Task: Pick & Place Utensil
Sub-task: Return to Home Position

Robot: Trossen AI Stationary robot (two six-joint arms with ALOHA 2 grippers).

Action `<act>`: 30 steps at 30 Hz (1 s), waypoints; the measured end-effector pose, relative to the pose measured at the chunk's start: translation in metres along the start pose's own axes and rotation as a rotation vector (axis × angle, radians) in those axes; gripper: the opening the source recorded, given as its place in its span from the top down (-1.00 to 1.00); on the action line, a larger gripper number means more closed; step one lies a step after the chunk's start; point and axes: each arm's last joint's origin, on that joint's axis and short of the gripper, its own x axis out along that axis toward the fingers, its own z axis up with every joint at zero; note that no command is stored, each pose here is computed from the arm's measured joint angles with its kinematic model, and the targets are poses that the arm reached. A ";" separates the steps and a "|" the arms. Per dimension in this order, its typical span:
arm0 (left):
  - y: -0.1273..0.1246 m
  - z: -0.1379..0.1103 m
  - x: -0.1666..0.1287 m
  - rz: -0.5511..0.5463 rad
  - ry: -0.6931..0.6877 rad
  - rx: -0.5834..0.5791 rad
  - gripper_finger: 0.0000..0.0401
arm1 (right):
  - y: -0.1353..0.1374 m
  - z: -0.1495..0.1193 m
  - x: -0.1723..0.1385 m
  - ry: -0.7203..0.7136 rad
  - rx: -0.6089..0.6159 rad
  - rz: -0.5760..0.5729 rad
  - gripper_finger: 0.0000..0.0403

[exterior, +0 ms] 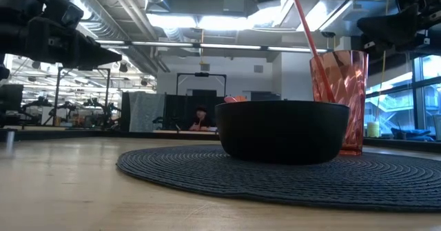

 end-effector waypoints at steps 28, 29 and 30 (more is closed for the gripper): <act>0.003 0.000 0.000 0.119 0.014 -0.054 0.98 | -0.001 -0.004 0.000 0.036 0.010 -0.044 0.99; 0.003 0.000 0.000 0.119 0.014 -0.051 0.98 | -0.001 -0.003 0.000 0.028 0.011 -0.034 0.99; 0.003 0.000 0.000 0.119 0.014 -0.045 0.97 | -0.001 -0.002 0.000 0.018 0.022 -0.035 0.99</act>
